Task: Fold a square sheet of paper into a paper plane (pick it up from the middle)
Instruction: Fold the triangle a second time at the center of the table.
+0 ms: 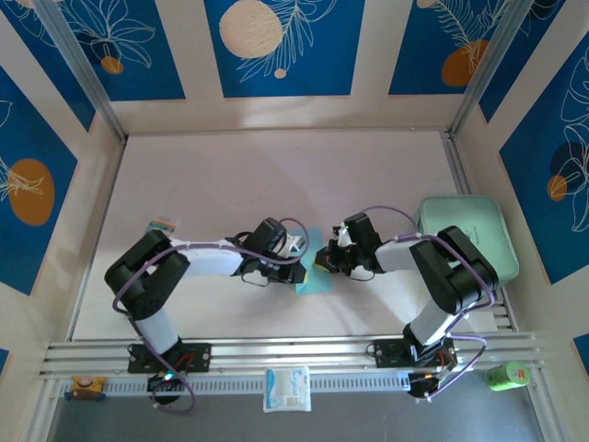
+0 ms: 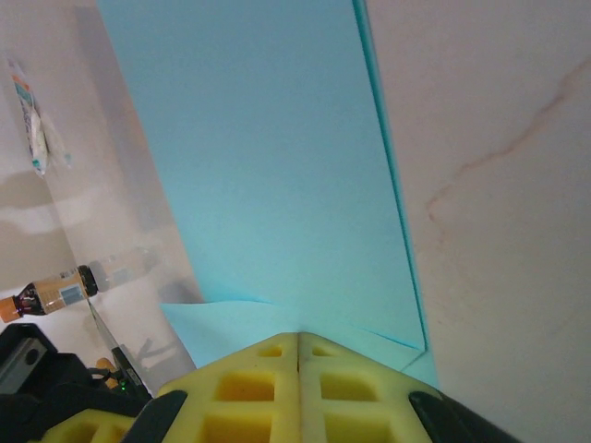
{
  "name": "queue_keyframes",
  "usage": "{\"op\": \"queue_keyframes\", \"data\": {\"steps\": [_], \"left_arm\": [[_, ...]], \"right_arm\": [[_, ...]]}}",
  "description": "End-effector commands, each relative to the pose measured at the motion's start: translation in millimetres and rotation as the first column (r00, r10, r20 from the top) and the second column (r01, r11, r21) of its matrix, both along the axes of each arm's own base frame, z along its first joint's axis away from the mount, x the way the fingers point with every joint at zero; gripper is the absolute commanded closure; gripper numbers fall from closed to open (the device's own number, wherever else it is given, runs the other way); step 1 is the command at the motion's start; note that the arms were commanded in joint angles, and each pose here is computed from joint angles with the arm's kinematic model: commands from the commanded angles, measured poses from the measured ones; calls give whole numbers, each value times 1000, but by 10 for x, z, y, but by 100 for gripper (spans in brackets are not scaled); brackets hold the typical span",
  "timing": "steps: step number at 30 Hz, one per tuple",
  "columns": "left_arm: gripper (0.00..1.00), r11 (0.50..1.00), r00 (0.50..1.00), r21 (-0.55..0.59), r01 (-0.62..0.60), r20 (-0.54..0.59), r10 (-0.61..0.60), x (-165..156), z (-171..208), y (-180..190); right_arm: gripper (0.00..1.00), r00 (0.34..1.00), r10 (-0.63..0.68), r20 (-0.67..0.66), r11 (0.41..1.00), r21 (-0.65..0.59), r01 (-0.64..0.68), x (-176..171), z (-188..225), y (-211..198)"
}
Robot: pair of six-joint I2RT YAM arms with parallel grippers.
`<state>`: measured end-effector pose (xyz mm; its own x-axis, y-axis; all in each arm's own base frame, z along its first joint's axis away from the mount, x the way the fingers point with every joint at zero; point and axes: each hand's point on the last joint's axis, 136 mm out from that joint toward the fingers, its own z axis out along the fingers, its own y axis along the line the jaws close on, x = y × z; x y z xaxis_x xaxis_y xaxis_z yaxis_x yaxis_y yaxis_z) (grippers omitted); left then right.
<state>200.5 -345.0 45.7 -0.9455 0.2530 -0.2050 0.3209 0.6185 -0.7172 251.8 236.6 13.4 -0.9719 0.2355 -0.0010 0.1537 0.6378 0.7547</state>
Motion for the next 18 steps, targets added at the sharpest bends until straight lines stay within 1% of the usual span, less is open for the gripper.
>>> {"op": "queue_keyframes", "data": {"steps": [1,4,9,14,18], "left_arm": [[97,999,1000,-53,-10,-21,9,92,96,-153],[97,998,999,-55,-14,-32,12,128,34,-220],[95,999,997,21,-26,-68,28,125,-215,-204],[96,992,995,129,-17,-98,30,-26,-466,29],[95,985,994,170,12,-105,6,-179,-546,200]], "right_arm": [[100,991,-56,-120,991,-127,41,-227,-361,-236],[100,991,-53,-122,991,-125,37,-230,-363,-228],[100,991,-54,-125,991,-127,38,-245,-372,-236],[100,990,-59,-130,990,-134,42,-256,-390,-255],[100,990,-62,-129,990,-135,44,-252,-392,-264]]}}
